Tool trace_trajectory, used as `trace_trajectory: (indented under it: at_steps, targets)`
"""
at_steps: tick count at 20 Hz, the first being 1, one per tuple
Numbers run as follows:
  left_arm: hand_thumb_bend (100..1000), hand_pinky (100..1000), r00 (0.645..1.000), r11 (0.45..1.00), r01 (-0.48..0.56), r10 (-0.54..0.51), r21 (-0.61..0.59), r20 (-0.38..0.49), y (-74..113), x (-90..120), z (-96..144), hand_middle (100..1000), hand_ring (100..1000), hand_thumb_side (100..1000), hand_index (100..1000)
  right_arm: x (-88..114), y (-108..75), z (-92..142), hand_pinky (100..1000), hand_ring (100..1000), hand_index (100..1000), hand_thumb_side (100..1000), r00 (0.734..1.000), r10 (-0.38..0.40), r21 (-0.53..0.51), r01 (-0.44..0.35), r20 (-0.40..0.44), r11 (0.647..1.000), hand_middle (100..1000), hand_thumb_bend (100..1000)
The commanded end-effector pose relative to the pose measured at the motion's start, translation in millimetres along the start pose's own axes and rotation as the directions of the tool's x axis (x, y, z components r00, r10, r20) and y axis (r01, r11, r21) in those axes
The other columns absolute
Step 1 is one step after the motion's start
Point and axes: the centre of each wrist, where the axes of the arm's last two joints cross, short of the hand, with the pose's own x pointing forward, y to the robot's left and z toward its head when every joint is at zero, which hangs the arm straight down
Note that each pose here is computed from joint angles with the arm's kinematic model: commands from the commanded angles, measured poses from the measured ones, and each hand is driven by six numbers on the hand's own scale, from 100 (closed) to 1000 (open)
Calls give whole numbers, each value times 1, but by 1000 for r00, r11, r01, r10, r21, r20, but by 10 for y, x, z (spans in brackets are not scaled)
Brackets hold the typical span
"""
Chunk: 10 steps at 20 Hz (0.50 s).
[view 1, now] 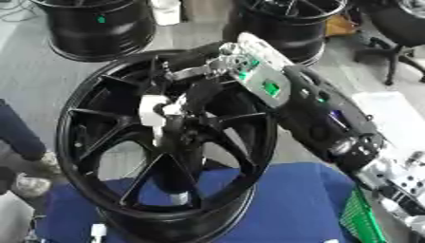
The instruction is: Pull the pin out of the wheel hub.
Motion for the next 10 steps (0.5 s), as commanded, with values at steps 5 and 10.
trace_trajectory:
  at_steps: [5,10]
  targets:
    - [557,680,999,1000,29,-29,-4,17,52,89,-24,598,604,627,680,-14,-62,63,835,807,941,605,994,101,79,-104,40,992,770,100]
    - [557,681,999,1000,28,-28,-8,17,48,90,-27,598,604,627,680,16,-80,62,818,776,918,562,994,100,71,-103,42,992,710,100]
